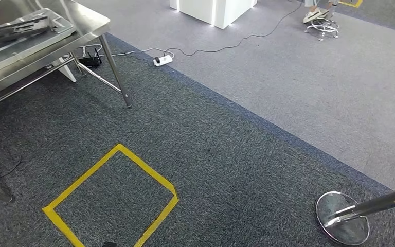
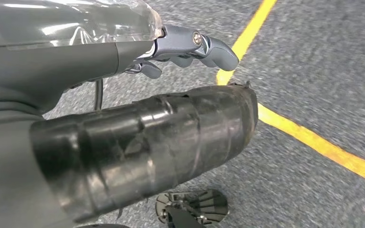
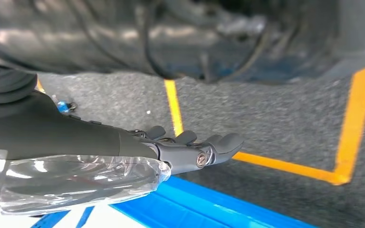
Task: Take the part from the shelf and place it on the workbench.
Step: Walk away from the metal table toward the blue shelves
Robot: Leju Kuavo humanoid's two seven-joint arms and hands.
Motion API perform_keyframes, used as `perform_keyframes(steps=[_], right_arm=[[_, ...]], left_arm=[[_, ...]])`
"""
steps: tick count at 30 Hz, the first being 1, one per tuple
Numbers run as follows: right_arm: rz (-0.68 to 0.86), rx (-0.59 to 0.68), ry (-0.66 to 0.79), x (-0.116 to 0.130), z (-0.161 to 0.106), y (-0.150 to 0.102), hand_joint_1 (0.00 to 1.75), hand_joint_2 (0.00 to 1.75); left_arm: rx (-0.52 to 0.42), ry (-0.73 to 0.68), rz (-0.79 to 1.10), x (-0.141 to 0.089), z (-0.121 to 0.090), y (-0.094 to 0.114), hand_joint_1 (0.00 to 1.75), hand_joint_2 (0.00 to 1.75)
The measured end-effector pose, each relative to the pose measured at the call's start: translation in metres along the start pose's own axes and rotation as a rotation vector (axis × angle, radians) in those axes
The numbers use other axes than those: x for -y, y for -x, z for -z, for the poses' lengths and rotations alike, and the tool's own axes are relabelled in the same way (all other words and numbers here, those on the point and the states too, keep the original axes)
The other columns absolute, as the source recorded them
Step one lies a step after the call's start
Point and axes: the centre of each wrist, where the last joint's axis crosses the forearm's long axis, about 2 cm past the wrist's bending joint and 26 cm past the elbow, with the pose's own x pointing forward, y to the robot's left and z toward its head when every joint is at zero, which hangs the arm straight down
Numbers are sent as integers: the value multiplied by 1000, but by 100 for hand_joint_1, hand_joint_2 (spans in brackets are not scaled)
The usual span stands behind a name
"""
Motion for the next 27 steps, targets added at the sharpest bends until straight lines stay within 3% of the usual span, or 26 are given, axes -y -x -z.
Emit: perform_keyframes(steps=[27], right_arm=[[-92,0,-130,-14,-9,3,0,0]], left_arm=[[9,4,-13,-5,1,2,0,0]])
